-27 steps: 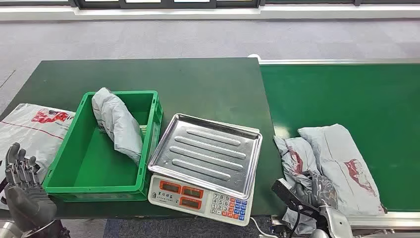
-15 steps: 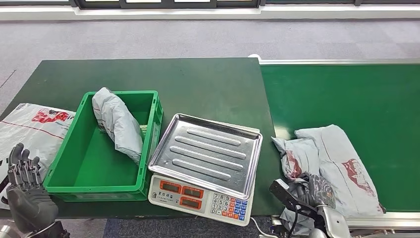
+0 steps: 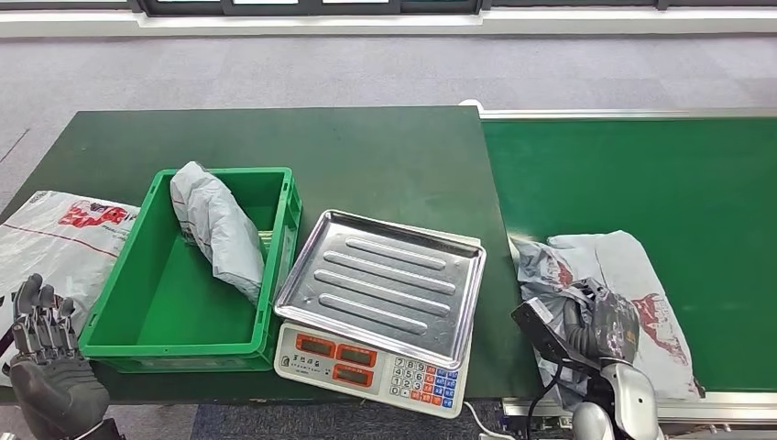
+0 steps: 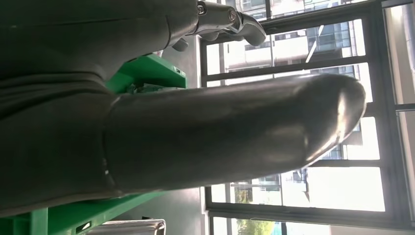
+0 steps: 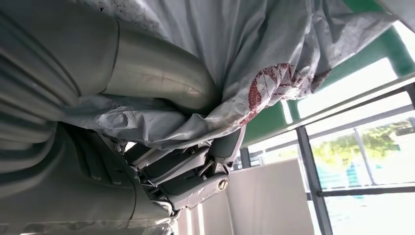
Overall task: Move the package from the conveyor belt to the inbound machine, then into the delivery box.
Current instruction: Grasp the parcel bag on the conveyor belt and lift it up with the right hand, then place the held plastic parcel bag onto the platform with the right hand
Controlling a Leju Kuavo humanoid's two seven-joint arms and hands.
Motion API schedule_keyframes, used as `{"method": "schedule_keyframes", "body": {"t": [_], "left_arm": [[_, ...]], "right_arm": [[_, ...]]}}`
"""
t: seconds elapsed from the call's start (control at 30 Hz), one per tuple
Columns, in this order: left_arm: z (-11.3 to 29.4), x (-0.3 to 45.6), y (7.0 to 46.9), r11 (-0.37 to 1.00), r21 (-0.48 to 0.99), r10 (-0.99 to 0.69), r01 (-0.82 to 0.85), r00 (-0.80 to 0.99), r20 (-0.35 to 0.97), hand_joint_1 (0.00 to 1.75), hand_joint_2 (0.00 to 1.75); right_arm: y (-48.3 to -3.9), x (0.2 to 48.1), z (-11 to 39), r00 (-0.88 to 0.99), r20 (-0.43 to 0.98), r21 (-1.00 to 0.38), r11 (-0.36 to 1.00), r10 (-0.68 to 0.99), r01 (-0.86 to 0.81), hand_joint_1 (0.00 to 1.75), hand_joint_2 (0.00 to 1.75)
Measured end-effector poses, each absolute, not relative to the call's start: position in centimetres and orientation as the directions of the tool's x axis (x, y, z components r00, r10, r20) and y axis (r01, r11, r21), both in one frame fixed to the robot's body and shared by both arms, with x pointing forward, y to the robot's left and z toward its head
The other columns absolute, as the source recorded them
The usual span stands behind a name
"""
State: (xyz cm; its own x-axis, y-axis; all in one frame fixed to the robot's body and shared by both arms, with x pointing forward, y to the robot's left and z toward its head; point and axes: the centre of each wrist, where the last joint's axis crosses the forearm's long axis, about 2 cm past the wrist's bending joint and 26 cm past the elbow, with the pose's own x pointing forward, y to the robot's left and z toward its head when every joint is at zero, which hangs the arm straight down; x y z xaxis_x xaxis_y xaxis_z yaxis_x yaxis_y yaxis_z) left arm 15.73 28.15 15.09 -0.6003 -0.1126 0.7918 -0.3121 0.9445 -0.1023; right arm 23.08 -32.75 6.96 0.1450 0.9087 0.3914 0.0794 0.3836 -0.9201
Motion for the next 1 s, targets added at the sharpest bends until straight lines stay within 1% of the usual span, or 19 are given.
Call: {"method": "schedule_keyframes", "body": {"t": [0.17, 0.23, 0.3, 0.47, 0.8, 1.0], "left_arm": [[15.1, 15.7, 28.1, 0.944, -0.105, -0.111, -0.313, -0.601, 0.792, 0.0, 0.0], [15.1, 15.7, 28.1, 0.943, -0.106, -0.111, -0.314, -0.601, 0.792, 0.0, 0.0], [15.1, 15.7, 28.0, 0.943, -0.106, -0.112, -0.316, -0.6, 0.792, 0.0, 0.0], [15.1, 15.7, 27.8, 0.944, -0.113, -0.104, -0.31, -0.604, 0.79, 0.0, 0.0], [15.1, 16.1, 27.8, 0.941, -0.116, -0.107, -0.318, -0.606, 0.789, 0.0, 0.0], [15.1, 16.8, 27.8, 0.939, -0.119, -0.111, -0.324, -0.61, 0.785, 0.0, 0.0]], "right_arm": [[-32.7, 23.2, 7.2, 0.139, 0.397, -0.917, 0.386, 0.907, 0.1, 1.75, 1.75], [-32.8, 23.2, 7.5, 0.117, 0.403, -0.91, 0.384, 0.908, 0.154, 1.75, 1.75], [-33.0, 23.3, 8.2, 0.086, 0.403, -0.895, 0.373, 0.911, 0.243, 1.75, 1.75], [-33.5, 23.9, 11.5, 0.027, 0.364, -0.843, 0.317, 0.931, 0.434, 1.75, 1.75], [-33.6, 24.1, 14.3, -0.03, 0.304, -0.74, 0.256, 0.952, 0.622, 1.75, 1.75], [-32.6, 25.7, 16.5, -0.114, 0.287, -0.666, 0.283, 0.951, 0.69, 1.75, 1.75]]}}
